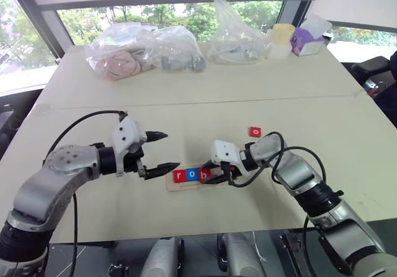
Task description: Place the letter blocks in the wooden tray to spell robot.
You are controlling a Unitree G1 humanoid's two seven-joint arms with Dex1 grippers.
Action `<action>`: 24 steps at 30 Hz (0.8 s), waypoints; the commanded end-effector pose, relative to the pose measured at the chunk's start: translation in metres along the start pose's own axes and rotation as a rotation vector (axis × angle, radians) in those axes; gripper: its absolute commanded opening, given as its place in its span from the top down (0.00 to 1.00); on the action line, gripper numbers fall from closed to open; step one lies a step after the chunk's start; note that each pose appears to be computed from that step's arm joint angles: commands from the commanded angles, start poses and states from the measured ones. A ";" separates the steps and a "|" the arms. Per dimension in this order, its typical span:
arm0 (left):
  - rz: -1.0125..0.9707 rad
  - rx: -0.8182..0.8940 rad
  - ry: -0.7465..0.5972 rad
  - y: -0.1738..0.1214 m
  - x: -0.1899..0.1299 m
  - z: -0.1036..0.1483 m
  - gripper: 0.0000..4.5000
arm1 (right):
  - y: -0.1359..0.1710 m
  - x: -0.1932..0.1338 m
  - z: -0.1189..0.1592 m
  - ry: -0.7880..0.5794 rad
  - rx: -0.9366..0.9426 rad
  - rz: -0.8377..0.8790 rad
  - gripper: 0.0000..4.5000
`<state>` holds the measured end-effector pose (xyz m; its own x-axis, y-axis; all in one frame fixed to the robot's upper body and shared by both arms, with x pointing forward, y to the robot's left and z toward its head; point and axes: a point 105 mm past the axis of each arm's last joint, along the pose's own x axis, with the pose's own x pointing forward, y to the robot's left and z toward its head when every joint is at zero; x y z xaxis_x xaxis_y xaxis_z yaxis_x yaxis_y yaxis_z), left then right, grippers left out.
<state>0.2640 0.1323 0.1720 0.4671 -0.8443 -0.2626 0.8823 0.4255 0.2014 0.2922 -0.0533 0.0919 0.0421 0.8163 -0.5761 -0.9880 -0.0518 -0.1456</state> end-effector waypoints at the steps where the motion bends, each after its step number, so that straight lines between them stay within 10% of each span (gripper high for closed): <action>1: 0.006 0.034 -0.023 -0.002 -0.002 0.009 0.00 | -0.005 -0.001 0.009 -0.008 -0.049 -0.017 0.74; 24: 0.009 0.044 -0.030 0.000 0.000 0.011 0.00 | -0.004 0.005 0.011 -0.024 -0.037 -0.004 0.74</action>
<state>0.2643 0.1318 0.1721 0.4697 -0.8442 -0.2583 0.8809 0.4287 0.2007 0.2977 -0.0478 0.0924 0.0559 0.8219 -0.5669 -0.9850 -0.0473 -0.1658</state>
